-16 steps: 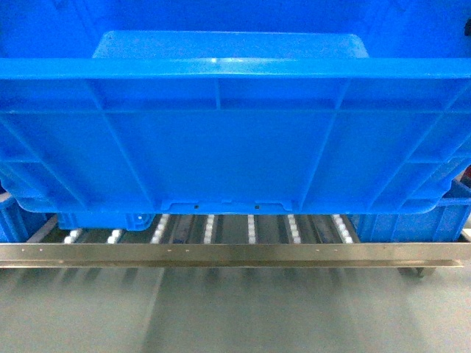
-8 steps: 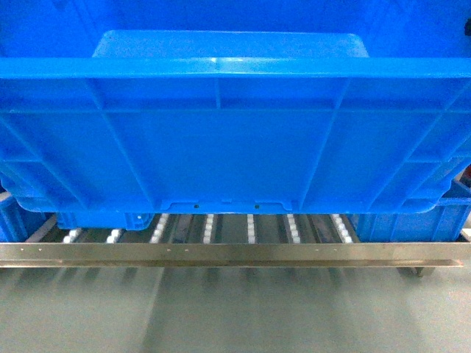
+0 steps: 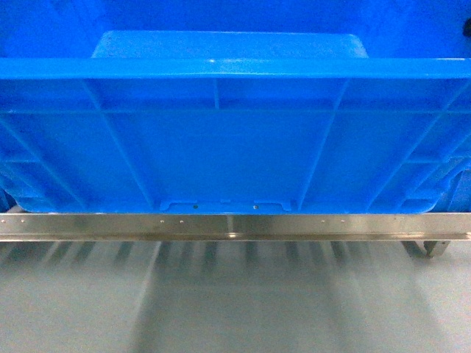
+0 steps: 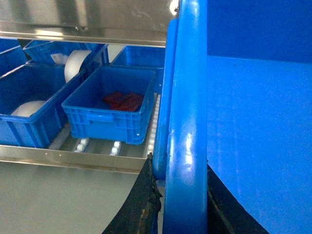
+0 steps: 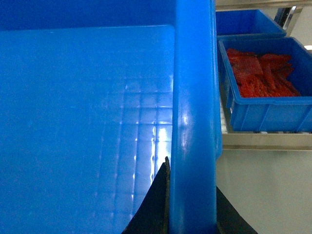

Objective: Place box next to blue box on left shelf

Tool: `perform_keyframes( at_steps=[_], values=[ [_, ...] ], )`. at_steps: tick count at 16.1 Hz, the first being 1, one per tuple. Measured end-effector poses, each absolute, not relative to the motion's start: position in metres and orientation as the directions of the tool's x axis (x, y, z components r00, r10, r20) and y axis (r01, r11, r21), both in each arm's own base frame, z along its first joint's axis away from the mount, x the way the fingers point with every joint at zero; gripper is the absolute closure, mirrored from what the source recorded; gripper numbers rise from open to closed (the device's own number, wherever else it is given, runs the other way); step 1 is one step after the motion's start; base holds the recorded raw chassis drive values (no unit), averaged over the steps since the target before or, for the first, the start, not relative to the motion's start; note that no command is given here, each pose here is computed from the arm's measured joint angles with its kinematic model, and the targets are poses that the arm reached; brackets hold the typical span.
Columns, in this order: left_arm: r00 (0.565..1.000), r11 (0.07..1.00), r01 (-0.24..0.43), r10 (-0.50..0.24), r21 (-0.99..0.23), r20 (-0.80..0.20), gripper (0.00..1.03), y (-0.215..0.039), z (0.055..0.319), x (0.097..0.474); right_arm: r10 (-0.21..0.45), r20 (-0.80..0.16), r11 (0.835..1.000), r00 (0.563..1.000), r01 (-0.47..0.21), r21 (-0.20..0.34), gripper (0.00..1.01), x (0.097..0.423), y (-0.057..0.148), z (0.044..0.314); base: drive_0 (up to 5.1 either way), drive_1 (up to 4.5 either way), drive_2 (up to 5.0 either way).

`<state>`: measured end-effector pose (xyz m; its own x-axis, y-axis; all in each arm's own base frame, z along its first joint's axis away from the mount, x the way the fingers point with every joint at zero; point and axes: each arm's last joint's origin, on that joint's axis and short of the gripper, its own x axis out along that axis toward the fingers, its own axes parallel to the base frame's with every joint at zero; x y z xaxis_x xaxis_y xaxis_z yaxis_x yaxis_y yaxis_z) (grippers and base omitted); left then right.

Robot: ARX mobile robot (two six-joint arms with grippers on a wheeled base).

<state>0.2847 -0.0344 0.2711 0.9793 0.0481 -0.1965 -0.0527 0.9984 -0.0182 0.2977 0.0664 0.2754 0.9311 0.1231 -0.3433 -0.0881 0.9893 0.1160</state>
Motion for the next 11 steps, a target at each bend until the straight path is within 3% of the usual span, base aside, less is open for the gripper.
perform_keyframes(
  at_steps=[11],
  values=[
    [0.98, 0.998, -0.053, 0.048, -0.018, -0.195, 0.89, -0.0344, 0.2712, 0.2847, 0.124, -0.343, 0.989, 0.931, -0.089, 0.116, 0.94, 0.2977, 0.0664, 0.2754, 0.0, 0.0, 0.0]
  ],
)
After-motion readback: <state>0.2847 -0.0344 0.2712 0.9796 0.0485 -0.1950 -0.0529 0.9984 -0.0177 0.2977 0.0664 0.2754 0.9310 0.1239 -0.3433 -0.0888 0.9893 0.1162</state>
